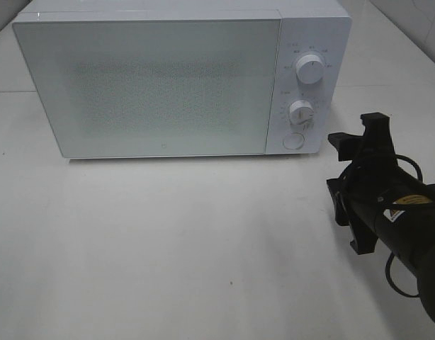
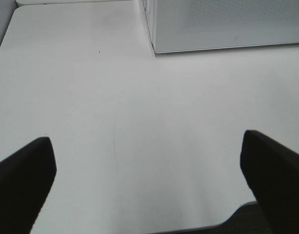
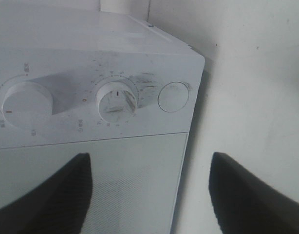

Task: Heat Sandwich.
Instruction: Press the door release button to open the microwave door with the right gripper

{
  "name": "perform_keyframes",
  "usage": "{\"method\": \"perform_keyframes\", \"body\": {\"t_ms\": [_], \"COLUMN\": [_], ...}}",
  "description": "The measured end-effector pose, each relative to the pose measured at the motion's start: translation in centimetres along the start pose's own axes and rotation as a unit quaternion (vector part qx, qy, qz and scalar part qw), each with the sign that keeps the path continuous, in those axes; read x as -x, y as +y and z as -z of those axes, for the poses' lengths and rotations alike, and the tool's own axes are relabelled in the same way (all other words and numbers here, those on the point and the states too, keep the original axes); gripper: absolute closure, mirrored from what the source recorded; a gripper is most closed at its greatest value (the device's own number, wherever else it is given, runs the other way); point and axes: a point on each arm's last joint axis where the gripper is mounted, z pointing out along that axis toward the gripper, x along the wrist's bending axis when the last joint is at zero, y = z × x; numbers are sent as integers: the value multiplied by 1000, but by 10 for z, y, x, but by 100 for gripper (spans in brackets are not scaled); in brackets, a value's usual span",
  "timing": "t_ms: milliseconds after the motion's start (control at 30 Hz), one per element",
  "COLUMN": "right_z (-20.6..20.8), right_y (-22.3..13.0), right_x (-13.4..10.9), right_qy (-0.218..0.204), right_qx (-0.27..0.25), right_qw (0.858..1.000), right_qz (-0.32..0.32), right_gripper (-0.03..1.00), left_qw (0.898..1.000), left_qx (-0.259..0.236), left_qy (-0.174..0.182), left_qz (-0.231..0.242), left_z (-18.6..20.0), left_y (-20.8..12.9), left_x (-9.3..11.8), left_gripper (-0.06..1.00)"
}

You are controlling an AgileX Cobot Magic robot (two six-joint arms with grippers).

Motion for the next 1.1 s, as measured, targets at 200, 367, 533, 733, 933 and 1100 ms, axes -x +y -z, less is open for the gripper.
{"method": "perform_keyframes", "body": {"t_ms": [200, 367, 533, 733, 933, 1100], "right_z": [0, 0, 0, -2, -12, -26], "right_y": [1, 1, 1, 0, -7, -16], "right_x": [0, 1, 2, 1, 1, 7], "right_qy": [-1, -5, -9, -10, -13, -25], "right_qx": [5, 6, 7, 6, 8, 7], "right_qw": [999, 998, 998, 999, 999, 999], "right_qz": [-48, -54, -55, -53, -51, -47], "right_gripper": [54, 89, 96, 96, 96, 96], "left_qw": [1000, 1000, 1000, 1000, 1000, 1000], "left_qx": [0, 0, 0, 0, 0, 0], "left_qy": [0, 0, 0, 0, 0, 0], "left_qz": [0, 0, 0, 0, 0, 0], "left_z": [0, 0, 0, 0, 0, 0], "left_y": [0, 0, 0, 0, 0, 0], "left_x": [0, 0, 0, 0, 0, 0], "left_gripper": [-3, -3, -3, -3, -3, -3]}}
